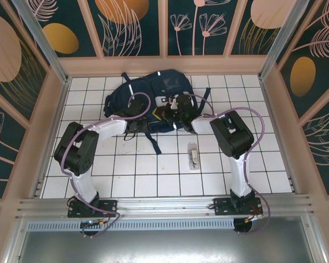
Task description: Pack books, pencil case, and school supplies into a backpack
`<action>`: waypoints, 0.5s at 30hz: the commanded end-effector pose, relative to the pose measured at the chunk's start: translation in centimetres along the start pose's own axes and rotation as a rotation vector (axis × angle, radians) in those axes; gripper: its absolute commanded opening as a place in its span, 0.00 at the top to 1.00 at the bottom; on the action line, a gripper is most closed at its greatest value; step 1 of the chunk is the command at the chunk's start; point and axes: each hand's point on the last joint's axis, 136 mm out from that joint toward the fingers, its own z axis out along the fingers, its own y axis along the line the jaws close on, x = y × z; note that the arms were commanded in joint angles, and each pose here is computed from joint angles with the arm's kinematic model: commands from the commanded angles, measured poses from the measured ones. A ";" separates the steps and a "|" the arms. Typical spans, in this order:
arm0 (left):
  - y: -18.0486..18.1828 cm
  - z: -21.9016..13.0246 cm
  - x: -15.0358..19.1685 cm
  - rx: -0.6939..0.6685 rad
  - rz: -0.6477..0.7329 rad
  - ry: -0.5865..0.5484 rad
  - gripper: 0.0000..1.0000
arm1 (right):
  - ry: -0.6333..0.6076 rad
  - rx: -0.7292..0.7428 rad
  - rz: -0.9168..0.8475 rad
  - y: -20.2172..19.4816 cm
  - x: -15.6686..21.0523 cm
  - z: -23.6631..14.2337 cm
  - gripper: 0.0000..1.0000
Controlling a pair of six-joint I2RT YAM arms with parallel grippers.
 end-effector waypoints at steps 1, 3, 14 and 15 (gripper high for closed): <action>-0.8 -1.6 -3.5 0.020 0.038 -0.114 1.00 | 0.070 -0.033 -0.075 1.1 1.5 -0.1 1.00; -0.2 -2.7 -3.3 0.003 0.061 -0.114 1.00 | 0.044 0.006 -0.080 -0.2 0.7 -0.7 1.00; 7.0 -5.2 -3.1 -0.122 0.056 -0.030 1.00 | -0.057 0.170 -0.176 -4.5 -5.2 -4.3 1.00; 7.2 -5.2 -3.1 -0.130 0.059 -0.024 1.00 | -0.064 0.171 -0.175 -4.6 -5.6 -4.6 1.00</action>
